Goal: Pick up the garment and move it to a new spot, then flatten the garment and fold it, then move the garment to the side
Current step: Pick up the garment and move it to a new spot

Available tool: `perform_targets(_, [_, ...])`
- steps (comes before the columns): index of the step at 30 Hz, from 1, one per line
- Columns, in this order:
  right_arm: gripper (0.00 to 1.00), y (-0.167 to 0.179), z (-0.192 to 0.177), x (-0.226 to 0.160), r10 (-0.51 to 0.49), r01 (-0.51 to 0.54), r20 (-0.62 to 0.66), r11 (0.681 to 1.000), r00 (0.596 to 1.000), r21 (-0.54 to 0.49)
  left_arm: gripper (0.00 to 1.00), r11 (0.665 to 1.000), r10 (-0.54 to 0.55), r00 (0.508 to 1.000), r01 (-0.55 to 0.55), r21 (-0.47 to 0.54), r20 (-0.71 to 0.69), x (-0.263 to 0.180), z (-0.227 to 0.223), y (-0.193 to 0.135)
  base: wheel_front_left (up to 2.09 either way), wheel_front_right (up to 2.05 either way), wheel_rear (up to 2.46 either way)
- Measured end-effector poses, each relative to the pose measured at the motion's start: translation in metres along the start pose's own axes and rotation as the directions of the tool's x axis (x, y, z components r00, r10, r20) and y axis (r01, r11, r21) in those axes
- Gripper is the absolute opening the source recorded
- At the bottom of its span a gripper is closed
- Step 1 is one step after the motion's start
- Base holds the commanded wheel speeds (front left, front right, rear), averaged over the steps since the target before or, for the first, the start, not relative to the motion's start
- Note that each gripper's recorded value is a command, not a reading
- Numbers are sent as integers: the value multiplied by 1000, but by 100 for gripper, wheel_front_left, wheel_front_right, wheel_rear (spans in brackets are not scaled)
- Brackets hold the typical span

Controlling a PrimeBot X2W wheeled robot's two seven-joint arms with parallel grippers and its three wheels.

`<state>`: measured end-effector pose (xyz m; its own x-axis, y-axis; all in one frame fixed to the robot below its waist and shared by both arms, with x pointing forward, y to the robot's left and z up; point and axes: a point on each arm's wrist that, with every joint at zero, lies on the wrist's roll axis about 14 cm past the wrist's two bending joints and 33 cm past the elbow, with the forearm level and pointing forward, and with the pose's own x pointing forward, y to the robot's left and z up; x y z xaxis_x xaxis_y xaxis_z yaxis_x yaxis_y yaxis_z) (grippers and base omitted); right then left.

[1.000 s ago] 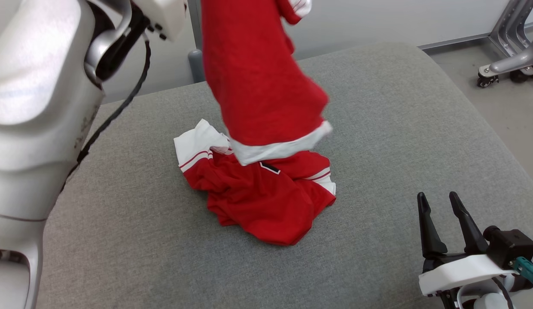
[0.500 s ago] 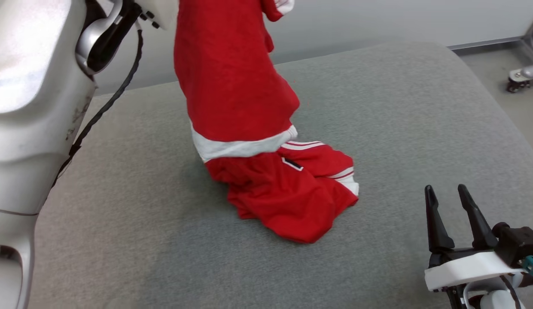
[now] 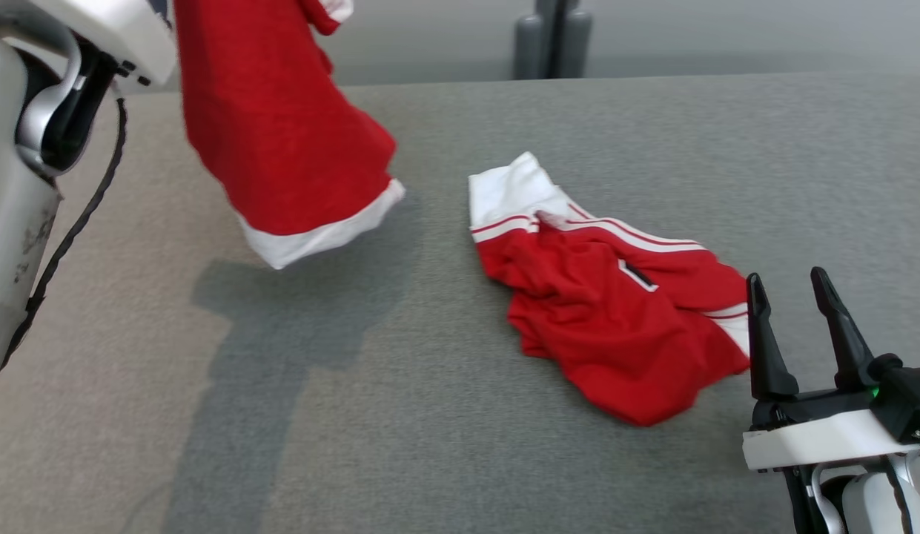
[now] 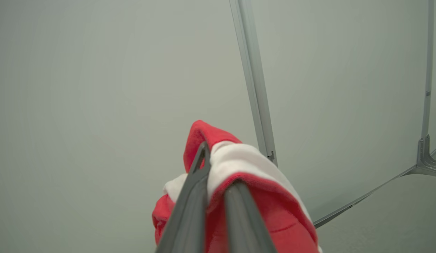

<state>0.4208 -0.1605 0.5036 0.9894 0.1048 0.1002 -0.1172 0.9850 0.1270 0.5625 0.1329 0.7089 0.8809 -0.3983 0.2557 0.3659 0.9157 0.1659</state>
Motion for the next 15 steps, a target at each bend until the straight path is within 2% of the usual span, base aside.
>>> perform_targets(7, [100,42,-9,27,138,-138,3,990,990,-8,0,984,176,981,-173,54,-77,-50,-29,70,0,0,0])
perform_targets(15, [100,76,-22,43,244,-244,-3,970,970,7,0,930,356,925,-337,149,-130,-105,-40,141,0,0,0])
